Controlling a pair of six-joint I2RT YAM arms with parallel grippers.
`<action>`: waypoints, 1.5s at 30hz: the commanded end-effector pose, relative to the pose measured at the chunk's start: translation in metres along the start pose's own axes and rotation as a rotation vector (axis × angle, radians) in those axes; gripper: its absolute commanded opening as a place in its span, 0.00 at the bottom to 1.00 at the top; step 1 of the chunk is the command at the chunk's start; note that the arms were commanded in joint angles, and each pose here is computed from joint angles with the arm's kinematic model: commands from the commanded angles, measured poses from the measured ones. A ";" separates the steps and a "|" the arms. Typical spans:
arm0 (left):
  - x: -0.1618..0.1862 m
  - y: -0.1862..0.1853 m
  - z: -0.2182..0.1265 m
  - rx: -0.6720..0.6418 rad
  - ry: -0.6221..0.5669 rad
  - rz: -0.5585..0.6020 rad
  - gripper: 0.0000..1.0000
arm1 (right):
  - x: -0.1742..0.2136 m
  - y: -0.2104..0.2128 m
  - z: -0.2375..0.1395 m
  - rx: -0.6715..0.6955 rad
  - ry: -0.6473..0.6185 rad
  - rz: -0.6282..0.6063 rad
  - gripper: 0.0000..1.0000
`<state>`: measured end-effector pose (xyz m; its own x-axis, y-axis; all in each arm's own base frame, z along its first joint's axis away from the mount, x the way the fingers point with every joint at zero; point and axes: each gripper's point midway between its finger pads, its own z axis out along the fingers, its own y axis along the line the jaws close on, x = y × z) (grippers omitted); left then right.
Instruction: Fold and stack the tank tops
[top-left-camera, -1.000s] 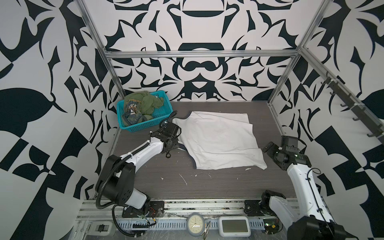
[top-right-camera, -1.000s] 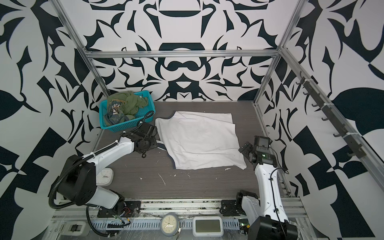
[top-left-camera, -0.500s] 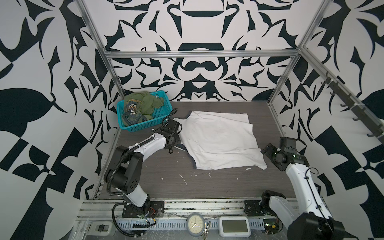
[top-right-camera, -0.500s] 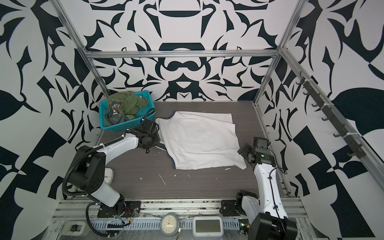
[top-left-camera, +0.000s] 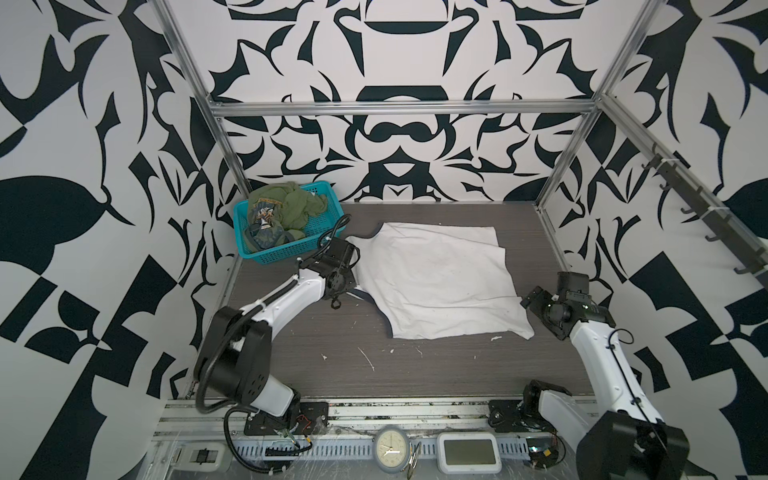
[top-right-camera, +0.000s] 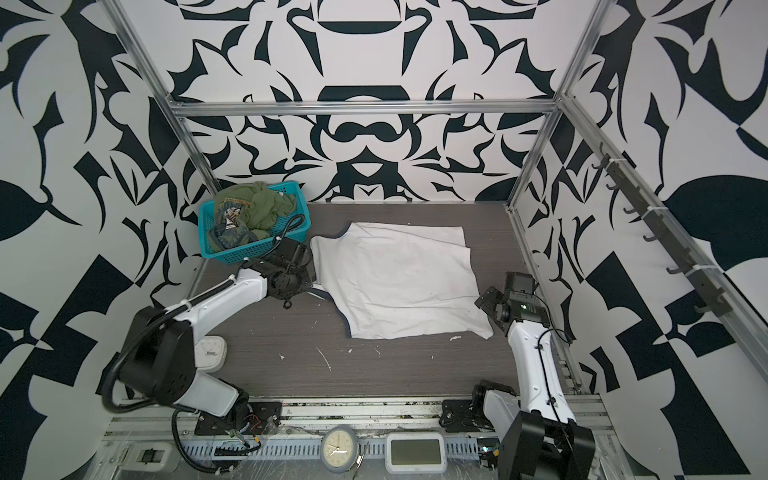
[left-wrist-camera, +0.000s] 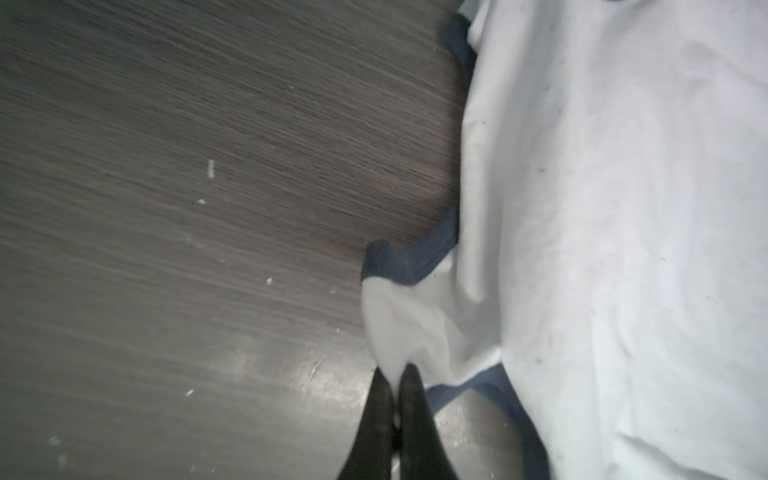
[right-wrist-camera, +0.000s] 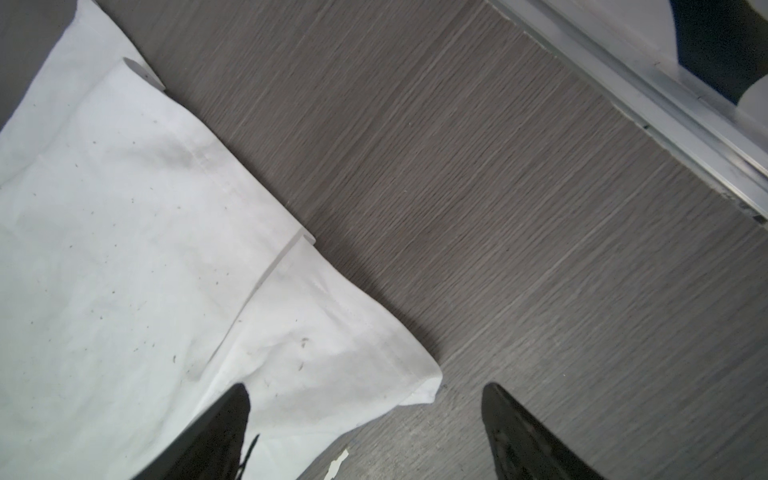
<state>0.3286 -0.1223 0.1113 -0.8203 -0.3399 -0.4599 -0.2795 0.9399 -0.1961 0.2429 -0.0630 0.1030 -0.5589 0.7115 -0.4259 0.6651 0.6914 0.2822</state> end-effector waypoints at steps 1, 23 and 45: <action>0.018 0.045 -0.036 -0.112 0.004 -0.015 0.00 | -0.009 0.022 -0.004 -0.054 -0.019 -0.054 0.88; 0.027 0.119 -0.019 -0.307 -0.024 -0.203 0.68 | 0.042 0.068 0.024 -0.029 0.142 -0.341 0.87; 0.215 -0.092 0.014 0.183 0.417 0.299 0.72 | 0.082 0.066 0.070 0.030 0.344 -0.305 0.86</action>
<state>0.1990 -0.2800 0.0350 -0.9764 0.0175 -0.2152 0.0760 0.9608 -0.2666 0.2740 0.0410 0.0239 -0.8762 0.4536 -0.1631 0.4185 0.8837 0.2095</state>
